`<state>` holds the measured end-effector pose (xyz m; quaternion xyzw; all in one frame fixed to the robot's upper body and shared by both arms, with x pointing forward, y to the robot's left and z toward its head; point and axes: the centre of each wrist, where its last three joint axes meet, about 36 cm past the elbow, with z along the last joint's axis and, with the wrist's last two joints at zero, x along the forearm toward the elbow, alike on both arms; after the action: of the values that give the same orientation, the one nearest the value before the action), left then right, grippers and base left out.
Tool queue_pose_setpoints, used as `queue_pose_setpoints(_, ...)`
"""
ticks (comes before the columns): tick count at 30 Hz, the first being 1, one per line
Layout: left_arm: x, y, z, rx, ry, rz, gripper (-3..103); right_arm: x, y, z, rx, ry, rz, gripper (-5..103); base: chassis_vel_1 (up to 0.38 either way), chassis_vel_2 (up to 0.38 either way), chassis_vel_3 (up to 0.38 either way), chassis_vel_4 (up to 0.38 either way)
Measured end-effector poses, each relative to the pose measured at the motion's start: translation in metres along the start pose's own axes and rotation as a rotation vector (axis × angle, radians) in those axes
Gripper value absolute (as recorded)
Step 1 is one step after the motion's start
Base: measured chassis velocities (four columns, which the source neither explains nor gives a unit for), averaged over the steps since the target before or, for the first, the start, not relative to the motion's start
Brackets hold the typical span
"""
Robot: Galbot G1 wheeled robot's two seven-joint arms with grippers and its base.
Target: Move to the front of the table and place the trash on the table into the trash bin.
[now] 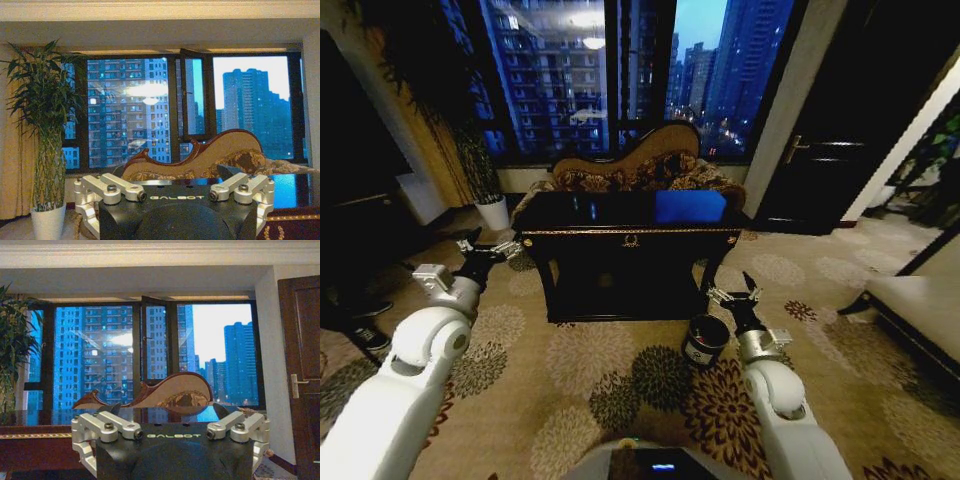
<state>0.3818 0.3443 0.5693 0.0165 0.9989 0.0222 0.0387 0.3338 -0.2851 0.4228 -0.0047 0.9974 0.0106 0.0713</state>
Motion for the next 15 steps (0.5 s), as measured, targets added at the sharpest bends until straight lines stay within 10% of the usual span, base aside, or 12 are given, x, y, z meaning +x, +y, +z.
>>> queue_pose_setpoints(15, -0.0028, 0.0042, 0.0038, 0.000, 0.005, 0.002, 100, -0.0029, -0.0006, -0.0010, 0.000, -0.006, 0.002, 100, 0.160, -0.152, -0.155, 0.151)
